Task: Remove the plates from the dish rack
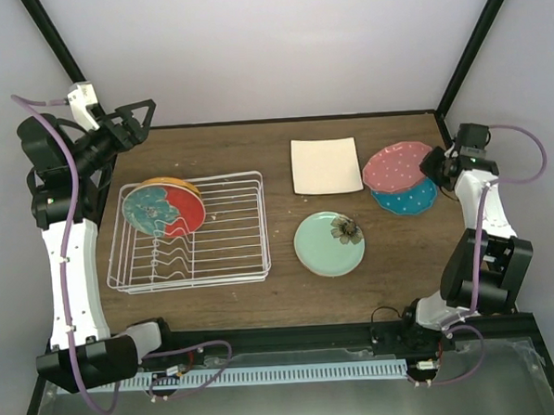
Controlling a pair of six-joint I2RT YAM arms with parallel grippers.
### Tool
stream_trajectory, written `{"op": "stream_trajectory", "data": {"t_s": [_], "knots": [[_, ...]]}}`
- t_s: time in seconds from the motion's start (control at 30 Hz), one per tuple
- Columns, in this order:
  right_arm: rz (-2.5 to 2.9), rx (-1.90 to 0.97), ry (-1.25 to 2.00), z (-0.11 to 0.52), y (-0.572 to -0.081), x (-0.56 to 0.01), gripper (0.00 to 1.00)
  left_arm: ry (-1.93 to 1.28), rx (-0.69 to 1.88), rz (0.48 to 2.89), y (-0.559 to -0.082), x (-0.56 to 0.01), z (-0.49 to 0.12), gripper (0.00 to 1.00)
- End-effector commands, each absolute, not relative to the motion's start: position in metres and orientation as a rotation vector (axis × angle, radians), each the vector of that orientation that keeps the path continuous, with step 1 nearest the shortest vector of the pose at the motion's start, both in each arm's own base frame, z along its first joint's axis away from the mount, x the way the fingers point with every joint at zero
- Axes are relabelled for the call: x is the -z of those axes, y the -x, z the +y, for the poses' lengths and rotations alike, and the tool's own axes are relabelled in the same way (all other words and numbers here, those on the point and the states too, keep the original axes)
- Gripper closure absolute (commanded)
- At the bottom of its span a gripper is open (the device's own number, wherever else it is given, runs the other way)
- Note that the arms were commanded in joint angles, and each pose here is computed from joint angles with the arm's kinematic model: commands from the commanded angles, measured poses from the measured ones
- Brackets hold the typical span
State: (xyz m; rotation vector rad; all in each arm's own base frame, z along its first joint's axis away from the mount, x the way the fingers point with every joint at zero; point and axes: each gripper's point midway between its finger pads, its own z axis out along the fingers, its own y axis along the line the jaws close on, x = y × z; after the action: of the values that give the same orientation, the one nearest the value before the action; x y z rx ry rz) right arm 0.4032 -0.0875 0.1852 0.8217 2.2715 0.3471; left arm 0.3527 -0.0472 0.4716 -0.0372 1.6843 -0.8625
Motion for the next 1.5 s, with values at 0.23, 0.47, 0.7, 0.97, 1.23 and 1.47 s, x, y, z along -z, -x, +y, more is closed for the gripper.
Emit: {"op": "stream_trajectory", "data": {"t_s": [0.23,0.47,0.7,0.97,1.23,1.47], "knots": [[2.099,-0.399,-0.864,-0.113,-0.406,-0.201,0.99,0.019,0.864,1.678,-0.354,-0.472,-0.047,0.0],[2.112,-0.4,-0.895,-0.119,-0.412,-0.182,0.99,0.021,0.86,1.68,-0.354,-0.471,-0.047,0.0],[2.138,-0.396,-0.913,-0.123,-0.417,-0.168,0.99,0.022,0.848,1.681,-0.353,-0.47,-0.046,0.0],[2.171,-0.377,-0.937,-0.126,-0.417,-0.152,0.93,0.024,0.838,1.682,-0.352,-0.47,-0.045,0.0],[2.218,-0.361,-0.955,-0.127,-0.412,-0.136,0.78,0.024,0.837,1.682,-0.352,-0.469,-0.045,0.0],[2.295,-0.339,-0.947,-0.128,-0.408,-0.119,0.66,0.024,0.835,1.684,-0.352,-0.468,-0.045,0.0]]}}
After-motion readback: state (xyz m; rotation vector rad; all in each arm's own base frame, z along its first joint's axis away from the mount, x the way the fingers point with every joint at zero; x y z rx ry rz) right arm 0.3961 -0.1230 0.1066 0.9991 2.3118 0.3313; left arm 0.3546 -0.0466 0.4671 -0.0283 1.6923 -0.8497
